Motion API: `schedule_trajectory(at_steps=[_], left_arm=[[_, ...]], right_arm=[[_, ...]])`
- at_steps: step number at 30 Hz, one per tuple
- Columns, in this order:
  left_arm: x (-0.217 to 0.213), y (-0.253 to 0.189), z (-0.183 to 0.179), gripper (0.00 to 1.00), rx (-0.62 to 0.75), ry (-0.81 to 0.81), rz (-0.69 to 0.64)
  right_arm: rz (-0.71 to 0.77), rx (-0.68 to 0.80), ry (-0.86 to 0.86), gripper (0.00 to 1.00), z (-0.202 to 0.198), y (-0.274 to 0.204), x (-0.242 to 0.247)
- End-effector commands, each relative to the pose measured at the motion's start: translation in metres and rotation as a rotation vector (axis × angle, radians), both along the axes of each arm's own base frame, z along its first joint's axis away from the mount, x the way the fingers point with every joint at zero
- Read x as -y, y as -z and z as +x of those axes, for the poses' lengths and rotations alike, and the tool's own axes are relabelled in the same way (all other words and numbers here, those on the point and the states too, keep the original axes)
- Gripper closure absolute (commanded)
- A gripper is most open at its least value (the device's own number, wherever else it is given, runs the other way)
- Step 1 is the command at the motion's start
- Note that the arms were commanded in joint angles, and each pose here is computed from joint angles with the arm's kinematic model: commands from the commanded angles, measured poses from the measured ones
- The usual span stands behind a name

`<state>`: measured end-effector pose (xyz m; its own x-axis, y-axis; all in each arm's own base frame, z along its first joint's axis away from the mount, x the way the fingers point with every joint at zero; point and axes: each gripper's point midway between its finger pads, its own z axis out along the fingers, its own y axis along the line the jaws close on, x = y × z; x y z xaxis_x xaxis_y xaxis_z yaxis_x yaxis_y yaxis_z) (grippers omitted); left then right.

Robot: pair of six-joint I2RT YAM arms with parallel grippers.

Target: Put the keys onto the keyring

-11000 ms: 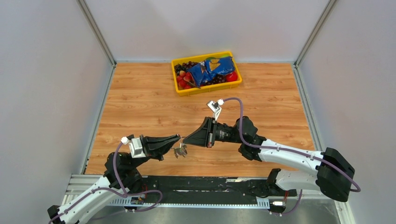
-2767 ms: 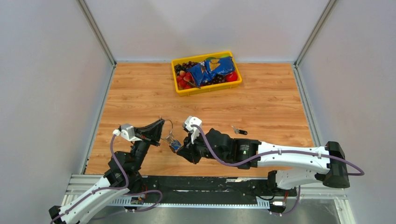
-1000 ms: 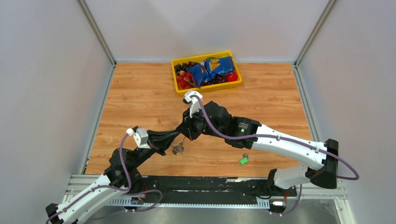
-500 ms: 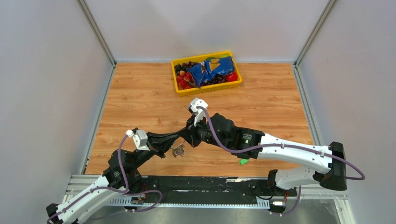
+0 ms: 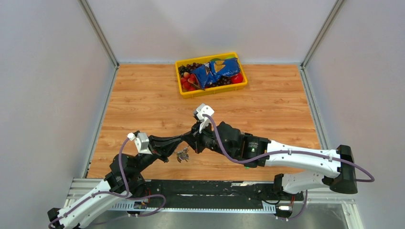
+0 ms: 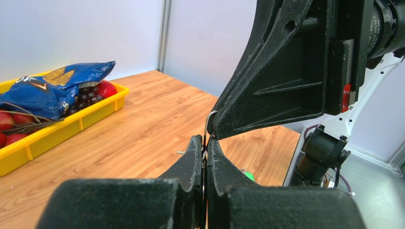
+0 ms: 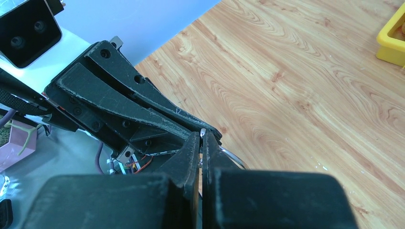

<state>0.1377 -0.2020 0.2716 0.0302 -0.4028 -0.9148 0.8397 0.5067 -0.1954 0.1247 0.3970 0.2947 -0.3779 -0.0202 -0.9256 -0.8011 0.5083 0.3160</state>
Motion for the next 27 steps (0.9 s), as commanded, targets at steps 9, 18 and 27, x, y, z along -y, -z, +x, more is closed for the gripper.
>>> schedule_trajectory(at_steps=[9, 18, 27], left_arm=[[-0.039, -0.018, 0.039, 1.0, -0.042, -0.28, -0.114], [-0.024, -0.021, 0.029, 1.0, -0.002, -0.195, -0.08], [-0.021, -0.023, 0.025, 1.0, 0.015, -0.165, -0.064]], right_arm=[[0.007, -0.043, -0.221, 1.0, -0.064, 0.0, -0.002], [0.072, 0.029, -0.067, 0.59, -0.035, -0.039, 0.008], [0.081, 0.04, 0.065, 0.31, 0.005, -0.056, 0.022]])
